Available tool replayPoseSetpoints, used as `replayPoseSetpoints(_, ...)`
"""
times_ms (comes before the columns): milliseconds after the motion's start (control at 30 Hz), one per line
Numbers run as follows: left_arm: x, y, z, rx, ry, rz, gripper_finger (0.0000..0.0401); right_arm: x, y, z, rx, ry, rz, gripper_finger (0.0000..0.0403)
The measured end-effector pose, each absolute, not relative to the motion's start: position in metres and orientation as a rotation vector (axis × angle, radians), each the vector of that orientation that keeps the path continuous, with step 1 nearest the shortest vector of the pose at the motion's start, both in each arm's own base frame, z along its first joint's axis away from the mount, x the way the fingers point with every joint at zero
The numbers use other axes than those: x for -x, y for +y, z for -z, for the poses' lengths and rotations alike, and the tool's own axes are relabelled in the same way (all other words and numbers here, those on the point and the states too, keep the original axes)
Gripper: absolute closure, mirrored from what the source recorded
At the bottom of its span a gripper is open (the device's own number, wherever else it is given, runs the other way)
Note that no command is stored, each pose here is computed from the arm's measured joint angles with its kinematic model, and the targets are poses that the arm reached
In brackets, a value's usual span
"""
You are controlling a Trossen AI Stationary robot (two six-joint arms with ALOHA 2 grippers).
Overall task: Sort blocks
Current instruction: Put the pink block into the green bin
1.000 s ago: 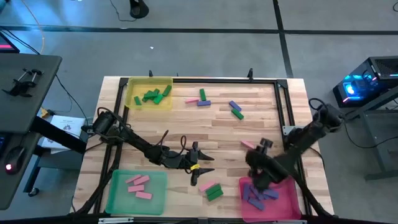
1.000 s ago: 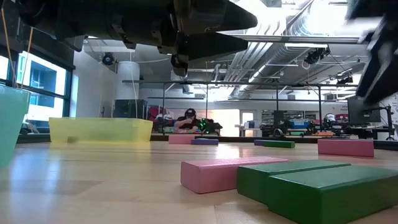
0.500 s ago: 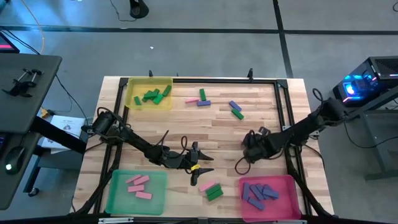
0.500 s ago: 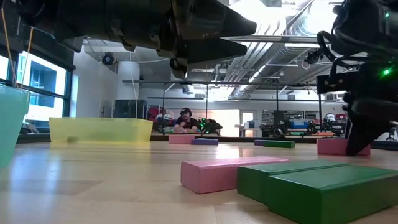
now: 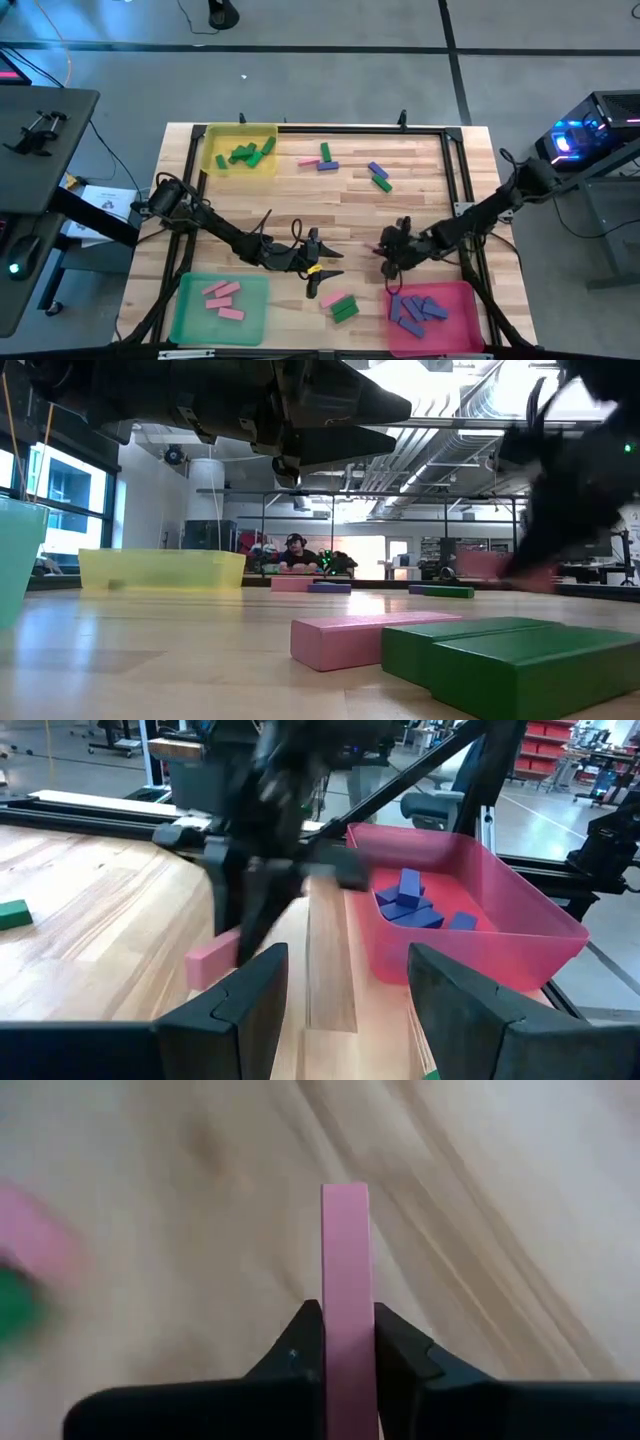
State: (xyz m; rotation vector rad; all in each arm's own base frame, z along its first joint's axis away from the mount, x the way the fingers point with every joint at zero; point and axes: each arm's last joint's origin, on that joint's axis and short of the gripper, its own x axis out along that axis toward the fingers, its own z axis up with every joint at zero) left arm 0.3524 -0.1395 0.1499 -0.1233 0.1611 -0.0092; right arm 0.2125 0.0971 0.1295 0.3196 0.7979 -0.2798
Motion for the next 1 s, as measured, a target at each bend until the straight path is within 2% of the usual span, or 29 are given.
replayPoseSetpoints(267,-0.350,-0.145,-0.153,0.109,0.131,0.025,0.0206,-0.222,0.138,-0.168,-0.223,0.331,0.104,0.0368)
replayPoseSetpoints(500,-0.346,-0.158,-0.169,0.025,-0.022,0.083,0.0206,-0.212,0.163,-0.194,-0.127,0.096,-0.001,0.0373)
replayPoseSetpoints(733,-0.356,-0.160,-0.191,0.045,-0.134,0.080,0.0206,-0.212,0.167,-0.207,-0.083,-0.001,-0.065,0.0372)
replayPoseSetpoints(1000,-0.369,-0.161,-0.212,0.069,-0.205,0.107,0.0206,-0.216,0.163,-0.208,-0.077,-0.005,-0.077,0.0371)
